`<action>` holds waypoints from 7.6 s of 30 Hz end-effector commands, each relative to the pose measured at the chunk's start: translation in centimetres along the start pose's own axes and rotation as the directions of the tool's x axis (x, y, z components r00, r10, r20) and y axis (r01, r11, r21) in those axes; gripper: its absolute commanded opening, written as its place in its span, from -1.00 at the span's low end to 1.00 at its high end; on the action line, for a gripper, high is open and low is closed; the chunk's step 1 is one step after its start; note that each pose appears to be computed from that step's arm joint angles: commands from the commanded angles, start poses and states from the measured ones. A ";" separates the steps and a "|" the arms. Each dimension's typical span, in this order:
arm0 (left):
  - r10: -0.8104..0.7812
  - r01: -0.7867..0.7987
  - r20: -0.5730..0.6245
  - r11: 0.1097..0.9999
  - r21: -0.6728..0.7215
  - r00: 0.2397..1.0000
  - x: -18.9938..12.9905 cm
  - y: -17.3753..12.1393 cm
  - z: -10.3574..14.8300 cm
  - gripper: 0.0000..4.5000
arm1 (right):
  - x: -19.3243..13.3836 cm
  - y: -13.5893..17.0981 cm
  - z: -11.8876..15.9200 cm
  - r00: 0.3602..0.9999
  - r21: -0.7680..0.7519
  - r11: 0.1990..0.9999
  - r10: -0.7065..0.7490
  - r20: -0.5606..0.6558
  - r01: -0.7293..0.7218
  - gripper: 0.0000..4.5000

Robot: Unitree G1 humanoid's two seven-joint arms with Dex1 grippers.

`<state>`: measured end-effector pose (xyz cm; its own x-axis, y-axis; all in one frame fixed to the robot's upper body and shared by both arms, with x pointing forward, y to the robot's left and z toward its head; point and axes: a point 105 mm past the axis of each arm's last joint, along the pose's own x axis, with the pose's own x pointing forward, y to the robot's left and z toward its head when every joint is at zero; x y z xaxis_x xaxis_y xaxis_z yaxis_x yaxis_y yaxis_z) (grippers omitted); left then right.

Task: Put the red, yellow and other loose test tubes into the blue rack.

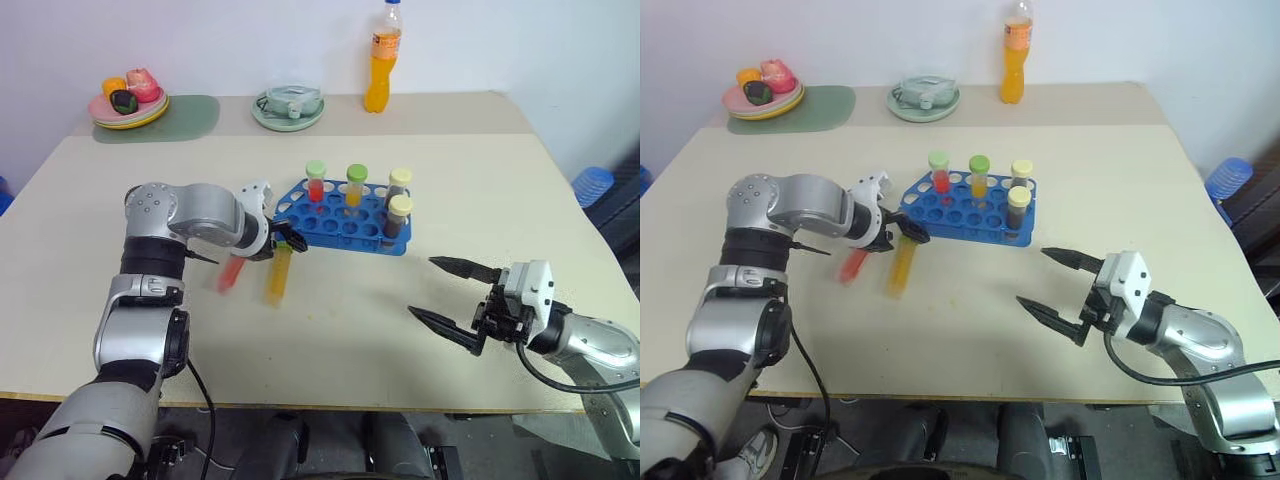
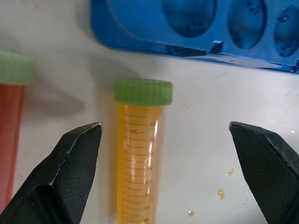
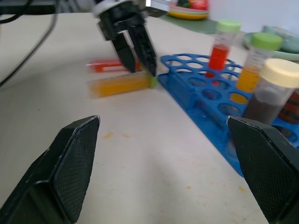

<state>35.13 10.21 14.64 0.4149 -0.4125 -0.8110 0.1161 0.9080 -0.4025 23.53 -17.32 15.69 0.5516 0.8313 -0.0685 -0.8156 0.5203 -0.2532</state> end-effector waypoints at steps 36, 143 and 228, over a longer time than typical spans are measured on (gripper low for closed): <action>0.004 -0.018 0.052 0.959 0.282 0.999 -2.6 -0.2 -0.1 -0.64 | 0.8 -0.5 2.0 0.999 -0.038 0.998 -0.044 0.028 0.045 1.00; -0.112 -0.029 0.604 0.975 0.219 0.789 -6.6 1.4 5.9 0.85 | -1.1 -1.5 -0.5 0.986 0.013 0.986 -0.163 -0.030 0.164 1.00; -0.618 -0.323 0.753 0.681 0.657 0.226 -3.2 -4.2 2.9 -0.68 | -0.9 -1.5 0.3 0.973 0.014 0.973 -0.230 0.025 0.230 1.00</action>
<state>36.22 7.81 19.47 0.7211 -0.5999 0.3465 0.5410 0.8001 0.2592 24.33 -18.59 15.24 0.7166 0.6974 -0.0095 -0.6844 0.7005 -0.2023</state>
